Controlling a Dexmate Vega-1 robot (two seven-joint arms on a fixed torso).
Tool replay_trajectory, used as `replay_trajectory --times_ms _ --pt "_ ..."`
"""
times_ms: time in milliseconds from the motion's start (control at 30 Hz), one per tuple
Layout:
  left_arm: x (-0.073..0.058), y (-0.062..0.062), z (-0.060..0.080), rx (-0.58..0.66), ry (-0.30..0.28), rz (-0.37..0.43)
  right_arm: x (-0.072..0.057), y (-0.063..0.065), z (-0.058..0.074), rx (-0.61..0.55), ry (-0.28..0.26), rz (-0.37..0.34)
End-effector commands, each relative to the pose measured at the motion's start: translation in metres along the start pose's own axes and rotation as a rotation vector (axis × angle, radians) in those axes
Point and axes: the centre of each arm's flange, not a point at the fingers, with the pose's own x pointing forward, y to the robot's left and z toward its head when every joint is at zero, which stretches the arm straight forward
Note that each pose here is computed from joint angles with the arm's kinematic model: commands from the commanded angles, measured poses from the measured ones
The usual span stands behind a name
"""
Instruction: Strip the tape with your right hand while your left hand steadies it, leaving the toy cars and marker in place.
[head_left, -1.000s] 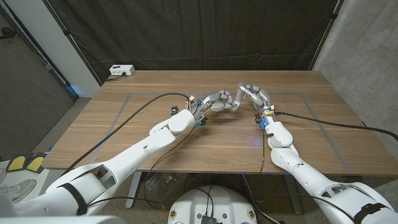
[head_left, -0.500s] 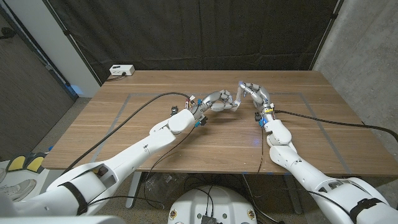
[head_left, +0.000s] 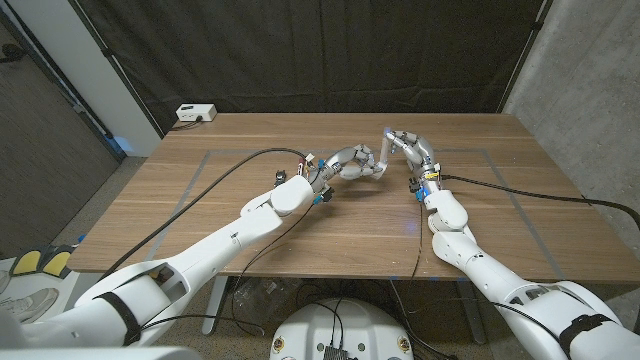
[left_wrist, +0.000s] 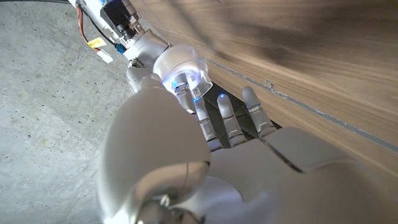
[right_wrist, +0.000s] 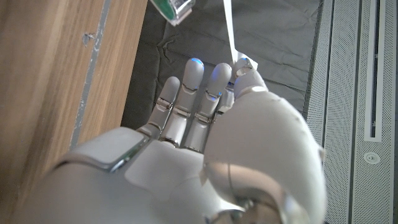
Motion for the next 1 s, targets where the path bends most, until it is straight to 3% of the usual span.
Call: replay_trajectory --times_ms 33,533,767,1000 --pt "-0.002 0.000 0.002 0.003 -0.004 0.003 0.002 0.002 -0.002 0.009 0.006 0.009" --pt "-0.006 0.000 0.005 0.002 -0.014 0.009 -0.002 0.010 -0.002 -0.012 0.040 0.085" --pt "-0.014 0.004 0.004 0.001 -0.022 0.014 -0.002 0.017 -0.006 0.046 0.028 0.113" --pt "-0.023 0.010 0.002 -0.014 -0.039 0.025 -0.006 0.028 -0.006 0.089 0.002 0.093"
